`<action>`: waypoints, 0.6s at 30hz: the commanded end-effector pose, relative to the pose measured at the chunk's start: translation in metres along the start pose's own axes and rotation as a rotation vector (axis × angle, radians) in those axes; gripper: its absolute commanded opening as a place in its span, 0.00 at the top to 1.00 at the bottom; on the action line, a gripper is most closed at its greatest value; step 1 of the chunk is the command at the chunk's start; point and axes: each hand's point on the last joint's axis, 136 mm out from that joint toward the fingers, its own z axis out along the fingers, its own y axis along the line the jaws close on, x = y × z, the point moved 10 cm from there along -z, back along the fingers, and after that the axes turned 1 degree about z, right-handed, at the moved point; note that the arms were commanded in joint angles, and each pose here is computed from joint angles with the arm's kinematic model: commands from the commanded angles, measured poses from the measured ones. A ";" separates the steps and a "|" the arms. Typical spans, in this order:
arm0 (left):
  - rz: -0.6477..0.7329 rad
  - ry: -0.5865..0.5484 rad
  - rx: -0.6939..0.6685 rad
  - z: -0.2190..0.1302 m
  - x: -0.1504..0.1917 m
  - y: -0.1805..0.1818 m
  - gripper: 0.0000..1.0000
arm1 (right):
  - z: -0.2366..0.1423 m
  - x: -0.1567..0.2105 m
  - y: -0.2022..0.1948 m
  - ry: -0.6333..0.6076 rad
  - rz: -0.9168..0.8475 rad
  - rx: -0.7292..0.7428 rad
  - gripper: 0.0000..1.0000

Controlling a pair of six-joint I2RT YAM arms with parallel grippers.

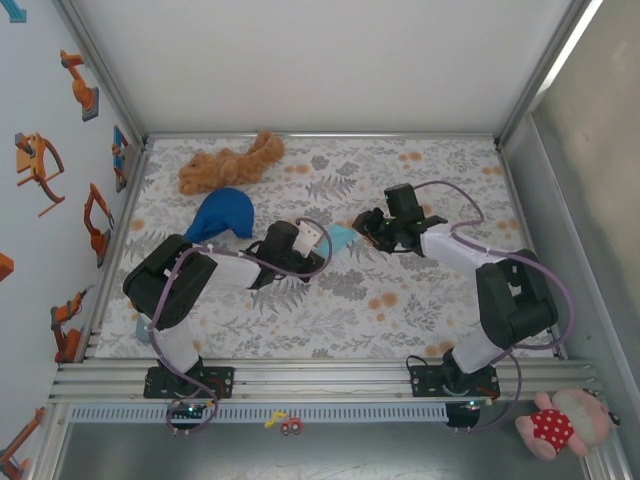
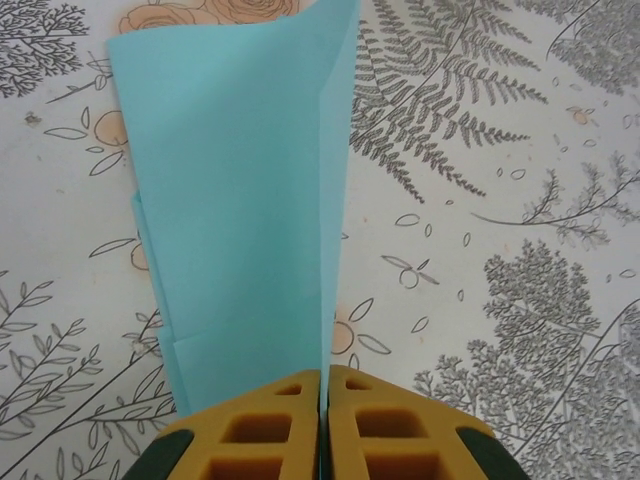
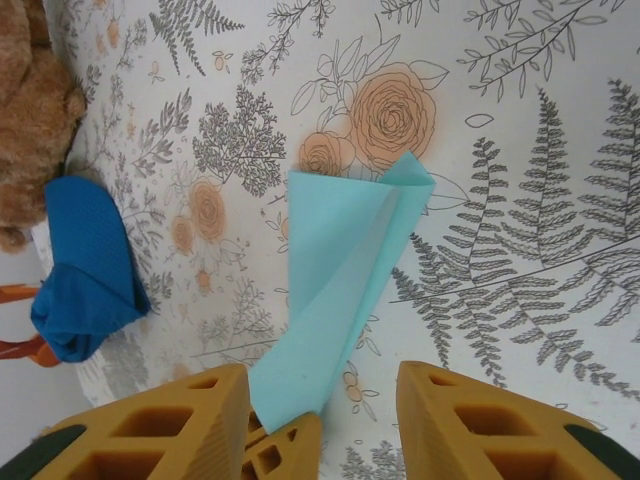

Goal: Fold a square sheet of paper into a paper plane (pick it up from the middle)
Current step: Fold the wing for the fifth time at the center of the table.

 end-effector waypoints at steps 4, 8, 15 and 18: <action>-0.115 0.106 0.077 0.001 -0.004 0.001 0.92 | -0.002 0.002 -0.007 -0.025 -0.223 0.007 0.50; -0.166 0.140 0.116 0.001 -0.009 0.004 0.93 | 0.002 0.002 -0.008 -0.010 -0.286 -0.007 0.47; -0.235 0.170 0.135 0.006 -0.010 0.009 0.94 | 0.017 0.010 -0.009 0.035 -0.338 0.008 0.45; -0.324 0.160 0.162 0.006 -0.012 0.015 0.96 | 0.022 0.013 -0.008 0.047 -0.360 0.012 0.45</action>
